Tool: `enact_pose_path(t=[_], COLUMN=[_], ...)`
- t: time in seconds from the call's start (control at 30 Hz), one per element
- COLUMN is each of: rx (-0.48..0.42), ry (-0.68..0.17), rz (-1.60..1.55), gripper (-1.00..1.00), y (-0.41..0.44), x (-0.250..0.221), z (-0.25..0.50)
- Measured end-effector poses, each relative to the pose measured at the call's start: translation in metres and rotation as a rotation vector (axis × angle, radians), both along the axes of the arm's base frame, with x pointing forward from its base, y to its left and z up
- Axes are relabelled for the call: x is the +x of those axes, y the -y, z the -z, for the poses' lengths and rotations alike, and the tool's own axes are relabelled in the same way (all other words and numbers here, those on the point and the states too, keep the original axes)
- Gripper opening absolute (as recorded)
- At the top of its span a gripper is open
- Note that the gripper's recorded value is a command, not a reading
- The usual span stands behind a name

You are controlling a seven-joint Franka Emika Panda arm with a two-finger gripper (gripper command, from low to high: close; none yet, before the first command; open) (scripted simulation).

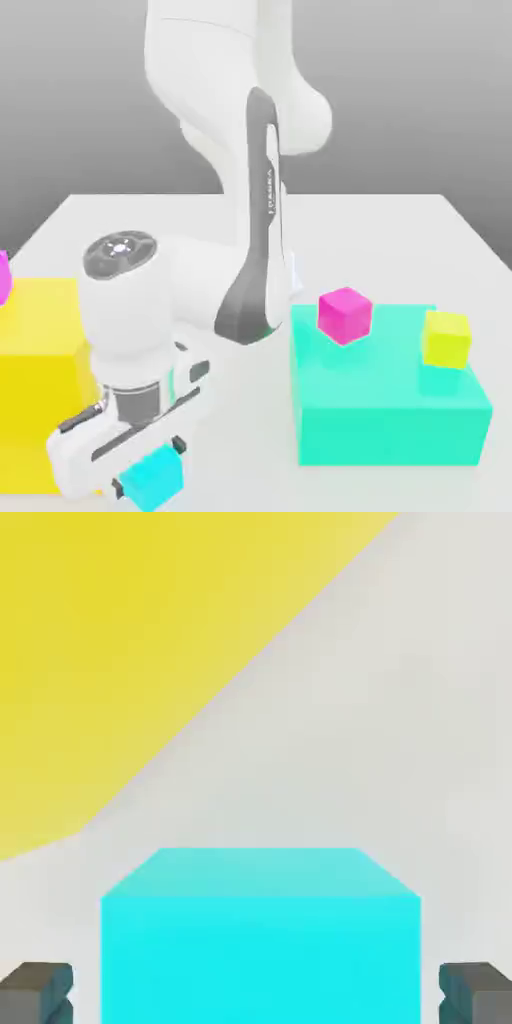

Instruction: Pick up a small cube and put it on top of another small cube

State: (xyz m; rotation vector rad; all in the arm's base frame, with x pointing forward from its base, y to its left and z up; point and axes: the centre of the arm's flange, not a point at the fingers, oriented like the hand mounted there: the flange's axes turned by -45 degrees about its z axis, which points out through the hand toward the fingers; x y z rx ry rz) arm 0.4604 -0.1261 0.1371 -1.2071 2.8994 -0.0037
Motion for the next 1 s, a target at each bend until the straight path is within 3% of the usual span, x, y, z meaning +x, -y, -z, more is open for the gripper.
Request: enact_pose_path(t=[0.37, 0.7, 1.0], rx=[0.026, 0.288, 0.328], ry=[-0.004, 0.022, 0.105], rz=[-0.034, -0.597, -1.124], gripper=[-1.0, -1.0, -1.0], y=[-0.009, -0.133, -0.203], x=[-0.002, -0.031, -0.081], z=[-0.06, -0.104, -0.171])
